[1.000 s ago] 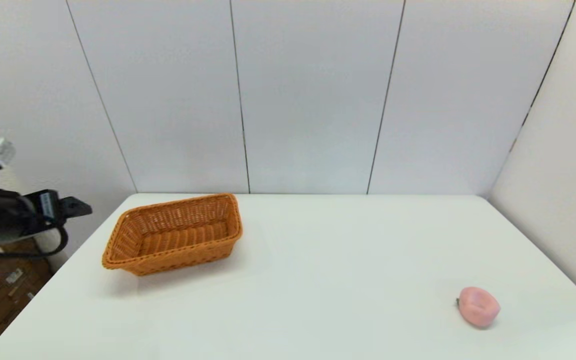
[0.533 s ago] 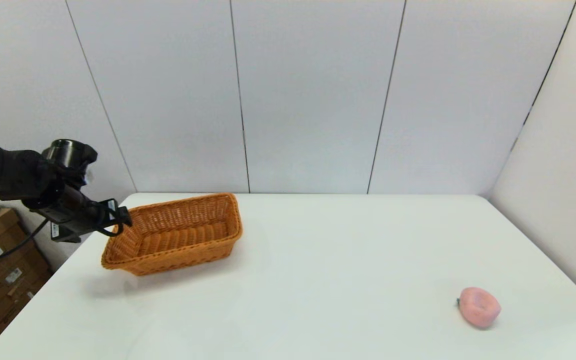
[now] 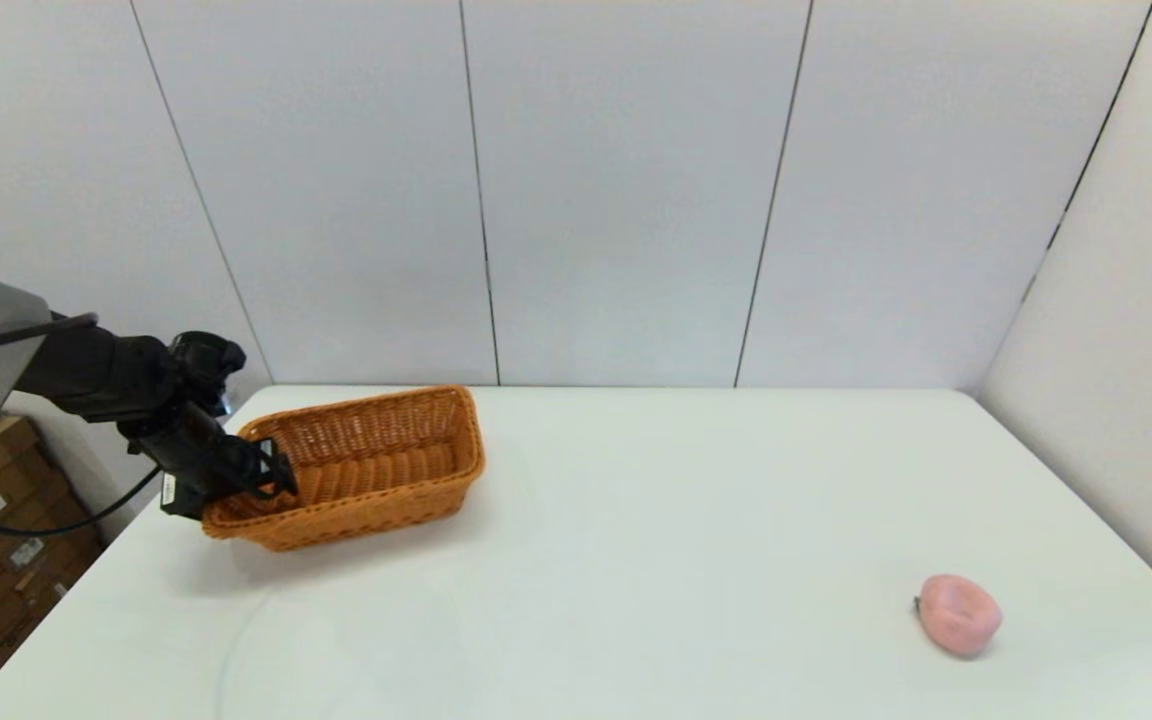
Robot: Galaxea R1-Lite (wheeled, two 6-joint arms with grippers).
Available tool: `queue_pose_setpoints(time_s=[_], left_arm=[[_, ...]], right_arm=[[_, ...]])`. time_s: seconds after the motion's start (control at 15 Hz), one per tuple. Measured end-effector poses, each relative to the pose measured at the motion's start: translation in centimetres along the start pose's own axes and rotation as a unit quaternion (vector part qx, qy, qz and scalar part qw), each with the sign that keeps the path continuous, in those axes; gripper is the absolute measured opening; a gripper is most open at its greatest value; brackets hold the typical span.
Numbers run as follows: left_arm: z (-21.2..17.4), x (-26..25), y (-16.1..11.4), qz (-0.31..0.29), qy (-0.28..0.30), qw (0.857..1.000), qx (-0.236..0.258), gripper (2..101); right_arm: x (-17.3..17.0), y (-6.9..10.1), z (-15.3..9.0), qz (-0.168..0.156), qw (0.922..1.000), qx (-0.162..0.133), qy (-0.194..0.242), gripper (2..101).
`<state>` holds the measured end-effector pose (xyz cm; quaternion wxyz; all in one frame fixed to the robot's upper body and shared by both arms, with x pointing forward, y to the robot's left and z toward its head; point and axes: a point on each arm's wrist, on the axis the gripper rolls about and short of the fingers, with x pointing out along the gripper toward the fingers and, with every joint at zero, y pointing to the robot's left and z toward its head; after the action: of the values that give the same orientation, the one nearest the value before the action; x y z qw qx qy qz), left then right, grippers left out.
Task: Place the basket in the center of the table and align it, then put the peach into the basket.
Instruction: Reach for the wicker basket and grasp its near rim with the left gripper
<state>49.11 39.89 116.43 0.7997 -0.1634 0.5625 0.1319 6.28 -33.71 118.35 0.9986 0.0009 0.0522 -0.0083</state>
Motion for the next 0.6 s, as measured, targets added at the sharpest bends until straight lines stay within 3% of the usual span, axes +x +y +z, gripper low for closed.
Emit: queue_pose_setpoints(time_s=[0.2,0.4,0.53,0.6], left_arm=[[0.5,-0.4,-0.2,-0.018,0.013,1.0,-0.005,60.8],[0.7,-1.3,-0.3,-0.035,0.01,0.999,-0.006,43.8],[0.6,-1.6,-0.3,-0.039,0.013,0.999,-0.006,15.2],[0.6,-1.6,-0.3,-0.038,0.015,0.999,-0.007,14.7]], right_arm=[[0.0,0.0,0.0,0.0,1.0,0.0,0.0,97.1],[0.0,0.0,0.0,0.0,1.0,0.001,0.0,97.1],[0.0,0.0,0.0,0.0,1.0,0.001,0.0,97.1],[0.0,0.0,0.0,0.0,1.0,0.001,0.0,97.1]])
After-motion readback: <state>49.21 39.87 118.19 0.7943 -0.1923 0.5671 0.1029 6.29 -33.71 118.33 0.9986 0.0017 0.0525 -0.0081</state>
